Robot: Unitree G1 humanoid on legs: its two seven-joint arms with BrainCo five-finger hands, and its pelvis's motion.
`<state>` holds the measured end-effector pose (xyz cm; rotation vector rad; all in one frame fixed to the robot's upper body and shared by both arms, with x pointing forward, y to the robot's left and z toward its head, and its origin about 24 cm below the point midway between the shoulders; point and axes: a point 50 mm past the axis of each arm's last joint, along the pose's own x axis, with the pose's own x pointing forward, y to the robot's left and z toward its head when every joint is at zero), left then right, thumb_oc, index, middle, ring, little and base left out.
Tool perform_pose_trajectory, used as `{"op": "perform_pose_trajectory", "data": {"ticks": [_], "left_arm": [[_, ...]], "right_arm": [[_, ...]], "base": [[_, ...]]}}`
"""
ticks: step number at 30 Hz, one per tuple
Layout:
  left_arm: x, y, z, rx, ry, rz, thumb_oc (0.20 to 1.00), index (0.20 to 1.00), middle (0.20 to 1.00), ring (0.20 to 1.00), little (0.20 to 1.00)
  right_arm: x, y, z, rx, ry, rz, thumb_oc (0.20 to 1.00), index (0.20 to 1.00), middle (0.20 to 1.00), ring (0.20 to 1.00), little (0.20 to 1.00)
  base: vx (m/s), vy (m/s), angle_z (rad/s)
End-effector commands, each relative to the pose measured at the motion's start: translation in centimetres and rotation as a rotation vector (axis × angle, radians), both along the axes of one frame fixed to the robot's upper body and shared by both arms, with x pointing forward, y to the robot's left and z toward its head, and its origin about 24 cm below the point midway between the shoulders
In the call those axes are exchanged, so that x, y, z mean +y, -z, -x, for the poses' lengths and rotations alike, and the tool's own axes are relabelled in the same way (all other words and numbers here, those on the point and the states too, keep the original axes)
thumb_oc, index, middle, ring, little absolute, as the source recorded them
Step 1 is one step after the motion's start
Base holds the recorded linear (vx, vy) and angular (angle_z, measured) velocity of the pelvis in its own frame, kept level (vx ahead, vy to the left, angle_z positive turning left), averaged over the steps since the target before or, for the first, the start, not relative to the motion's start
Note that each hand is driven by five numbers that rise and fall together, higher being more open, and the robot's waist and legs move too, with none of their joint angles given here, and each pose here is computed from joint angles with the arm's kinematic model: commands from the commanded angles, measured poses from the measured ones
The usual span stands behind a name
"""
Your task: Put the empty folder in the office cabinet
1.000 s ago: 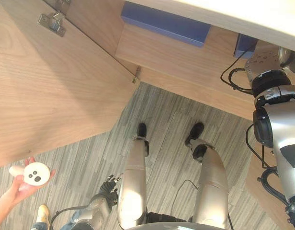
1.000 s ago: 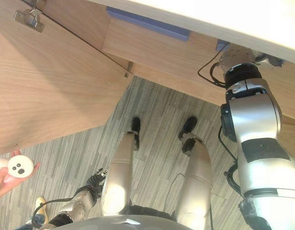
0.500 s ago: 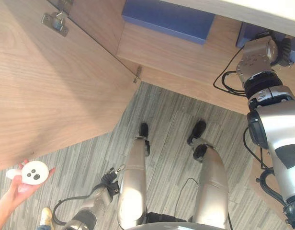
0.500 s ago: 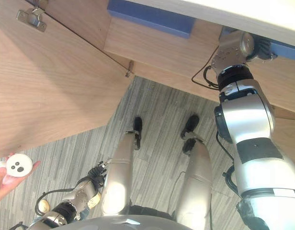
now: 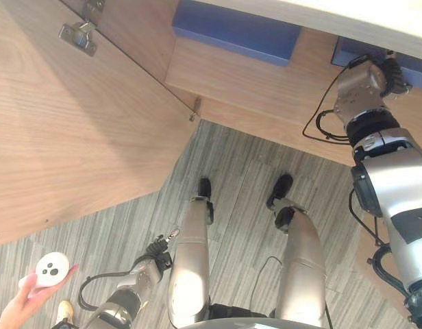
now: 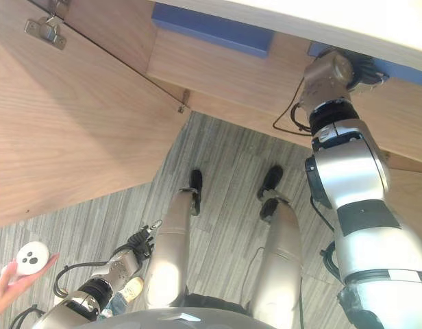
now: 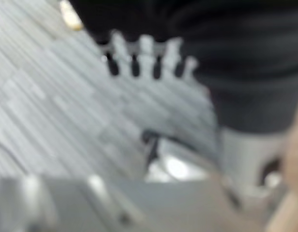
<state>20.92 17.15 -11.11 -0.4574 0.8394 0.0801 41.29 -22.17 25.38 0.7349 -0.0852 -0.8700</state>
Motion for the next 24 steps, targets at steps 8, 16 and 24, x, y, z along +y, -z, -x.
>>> {"op": "perform_pose_trajectory", "data": {"ticks": [8, 16, 24], "left_arm": [[-0.5, 0.1, -0.8, 0.012, 0.007, -0.004, 1.000, 1.000, 1.000, 1.000, 1.000], [-0.8, -0.3, -1.7, 0.000, -0.013, 0.001, 1.000, 1.000, 1.000, 1.000, 1.000], [-0.9, -1.1, -3.0, -0.063, -0.041, -0.015, 1.000, 1.000, 1.000, 1.000, 1.000]], "right_arm": [[0.5, 2.2, -0.6, 0.117, -0.176, 0.206, 1.000, 1.000, 1.000, 1.000, 1.000], [1.2, 4.4, -0.7, 0.190, -0.258, 0.298, 1.000, 1.000, 1.000, 1.000, 1.000], [1.8, 7.5, -0.6, 0.204, -0.488, 0.642, 1.000, 1.000, 1.000, 1.000, 1.000]], "base": [[-0.05, 0.040, -0.16], [-0.06, 0.053, -0.01], [-0.11, 0.109, -0.06]]}}
